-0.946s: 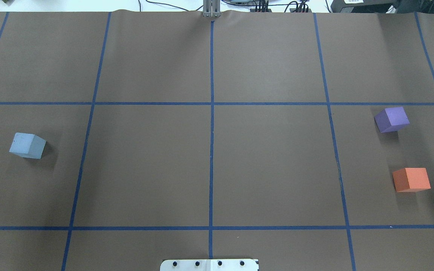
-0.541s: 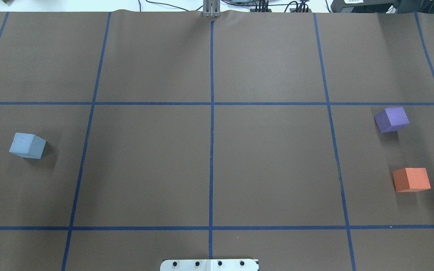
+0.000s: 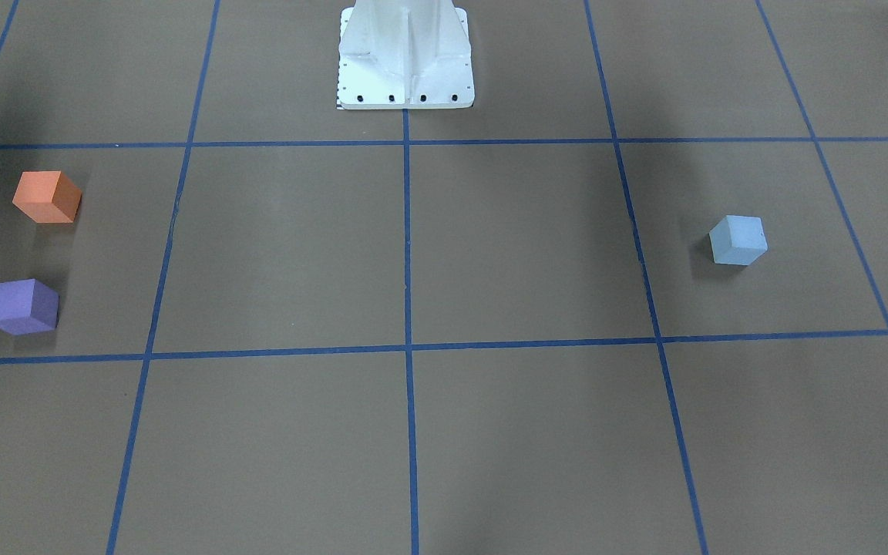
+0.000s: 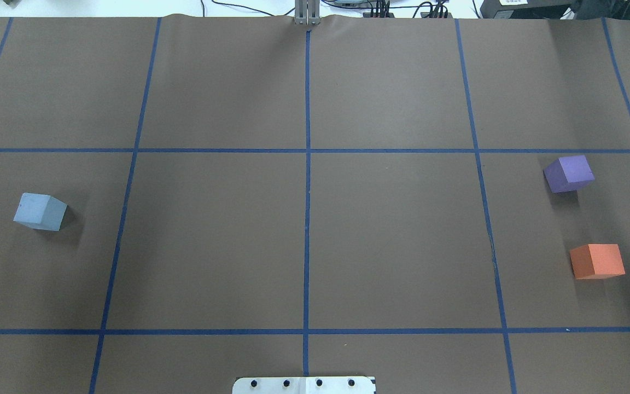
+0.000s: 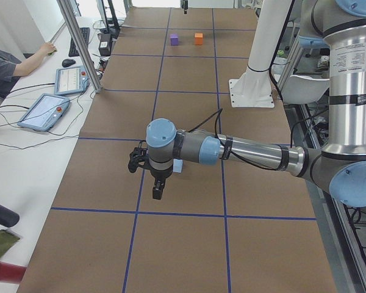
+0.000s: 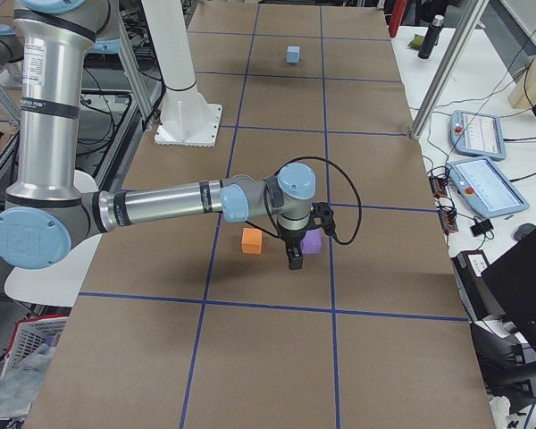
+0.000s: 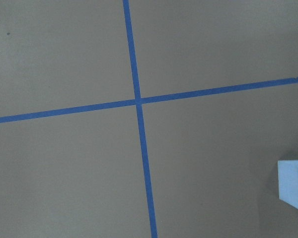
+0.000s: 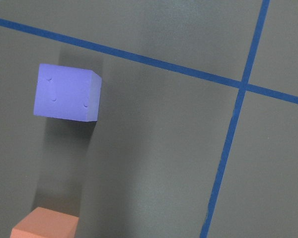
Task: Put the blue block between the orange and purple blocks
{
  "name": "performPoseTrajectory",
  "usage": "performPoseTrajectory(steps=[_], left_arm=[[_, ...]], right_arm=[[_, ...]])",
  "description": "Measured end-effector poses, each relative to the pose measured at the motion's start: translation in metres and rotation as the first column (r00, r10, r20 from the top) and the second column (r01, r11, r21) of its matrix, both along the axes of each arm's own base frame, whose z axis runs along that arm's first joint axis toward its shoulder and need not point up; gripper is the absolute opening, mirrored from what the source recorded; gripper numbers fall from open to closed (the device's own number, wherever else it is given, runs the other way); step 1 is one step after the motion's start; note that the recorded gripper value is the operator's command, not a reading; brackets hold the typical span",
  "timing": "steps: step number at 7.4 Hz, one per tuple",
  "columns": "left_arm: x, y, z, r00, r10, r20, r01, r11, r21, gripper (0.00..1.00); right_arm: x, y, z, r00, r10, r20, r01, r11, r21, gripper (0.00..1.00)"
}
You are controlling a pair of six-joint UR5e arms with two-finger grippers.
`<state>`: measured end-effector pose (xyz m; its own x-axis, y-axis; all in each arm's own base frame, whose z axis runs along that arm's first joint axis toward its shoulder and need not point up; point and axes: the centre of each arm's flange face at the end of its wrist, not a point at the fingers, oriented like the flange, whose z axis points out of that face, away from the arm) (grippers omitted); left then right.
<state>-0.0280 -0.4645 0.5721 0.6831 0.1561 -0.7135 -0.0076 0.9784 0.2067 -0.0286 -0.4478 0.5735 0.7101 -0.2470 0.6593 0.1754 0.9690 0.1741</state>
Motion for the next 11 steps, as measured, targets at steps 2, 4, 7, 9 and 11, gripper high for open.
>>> performPoseTrajectory(steps=[2, 4, 7, 9, 11], left_arm=[[0.065, -0.001, -0.005, 0.993, 0.105, -0.054, -0.105, 0.994, 0.015, 1.0], [0.119, 0.001, -0.014, 0.991, 0.104, -0.08, -0.106, 0.994, -0.028, 1.0], [0.218, 0.012, -0.029, 0.999, 0.034, -0.026, -0.036, 0.997, -0.074, 1.0], [0.254, 0.017, -0.025, 0.999, 0.03, 0.014, -0.029, 0.997, -0.076, 1.0], [0.276, 0.018, -0.014, 0.998, 0.042, 0.053, -0.038, 0.997, -0.07, 0.89]], right_arm=[[-0.001, 0.0, -0.001, 1.0, -0.001, 0.0, 0.001, 1.0, 0.001, 1.0], [-0.001, 0.0, -0.001, 1.0, -0.001, 0.001, 0.001, 1.0, 0.002, 1.0], [-0.001, 0.0, -0.001, 1.0, -0.001, 0.001, 0.001, 1.0, 0.002, 1.0], [-0.001, 0.0, 0.0, 1.0, -0.001, 0.0, 0.001, 1.0, 0.0, 1.0], [-0.001, 0.0, 0.0, 1.0, -0.001, 0.0, 0.001, 1.0, -0.001, 1.0]])
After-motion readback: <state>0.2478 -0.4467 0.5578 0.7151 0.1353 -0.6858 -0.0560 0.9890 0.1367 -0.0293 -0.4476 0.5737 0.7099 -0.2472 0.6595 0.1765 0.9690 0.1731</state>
